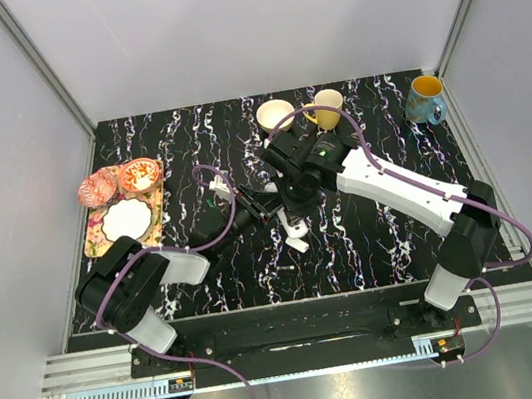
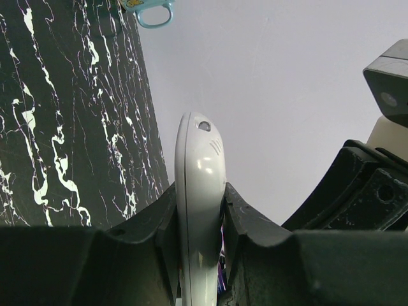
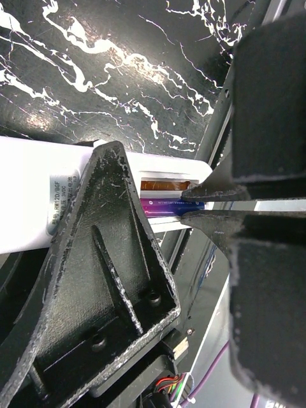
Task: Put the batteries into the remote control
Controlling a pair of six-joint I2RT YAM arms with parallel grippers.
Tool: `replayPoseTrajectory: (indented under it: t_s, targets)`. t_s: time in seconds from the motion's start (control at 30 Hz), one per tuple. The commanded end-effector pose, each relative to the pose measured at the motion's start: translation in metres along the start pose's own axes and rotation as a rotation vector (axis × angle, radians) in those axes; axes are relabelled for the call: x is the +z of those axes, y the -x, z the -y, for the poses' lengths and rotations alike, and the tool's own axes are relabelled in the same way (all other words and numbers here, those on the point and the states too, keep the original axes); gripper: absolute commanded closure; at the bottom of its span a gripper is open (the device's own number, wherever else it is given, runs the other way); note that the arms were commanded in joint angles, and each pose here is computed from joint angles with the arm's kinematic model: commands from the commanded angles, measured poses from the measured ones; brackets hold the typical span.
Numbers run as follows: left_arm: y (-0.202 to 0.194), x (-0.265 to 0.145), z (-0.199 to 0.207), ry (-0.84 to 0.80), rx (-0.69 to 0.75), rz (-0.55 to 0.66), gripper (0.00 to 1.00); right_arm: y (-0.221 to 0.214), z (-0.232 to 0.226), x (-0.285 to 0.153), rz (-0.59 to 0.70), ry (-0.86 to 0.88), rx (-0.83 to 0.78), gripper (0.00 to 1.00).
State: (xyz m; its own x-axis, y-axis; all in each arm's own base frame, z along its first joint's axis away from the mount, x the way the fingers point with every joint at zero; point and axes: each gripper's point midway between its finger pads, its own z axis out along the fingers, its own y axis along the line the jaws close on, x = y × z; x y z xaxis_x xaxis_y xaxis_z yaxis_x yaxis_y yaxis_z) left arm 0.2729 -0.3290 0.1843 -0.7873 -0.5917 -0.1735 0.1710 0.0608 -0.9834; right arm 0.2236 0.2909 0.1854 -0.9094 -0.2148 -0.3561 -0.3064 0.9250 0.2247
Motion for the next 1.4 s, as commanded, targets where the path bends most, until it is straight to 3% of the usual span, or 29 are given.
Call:
replayPoseTrajectory:
  t_s: [0.0,0.47,1.2,1.37]
  targets:
    - [-0.029,-0.025,0.106,-0.424,0.084,-0.096,1.00,0.062,-0.018,0.001,0.233,0.077,0.044,0.94]
    - [-0.028,-0.027,0.104,-0.423,0.077,-0.085,1.00,0.055,-0.015,-0.001,0.223,0.091,0.019,0.77]
    - [-0.020,-0.024,0.096,-0.404,0.035,-0.062,1.00,0.052,-0.016,-0.017,0.225,0.105,0.035,0.68]
    - [-0.016,-0.022,0.091,-0.398,0.012,-0.057,1.00,0.055,-0.021,-0.030,0.244,0.136,0.036,0.61]
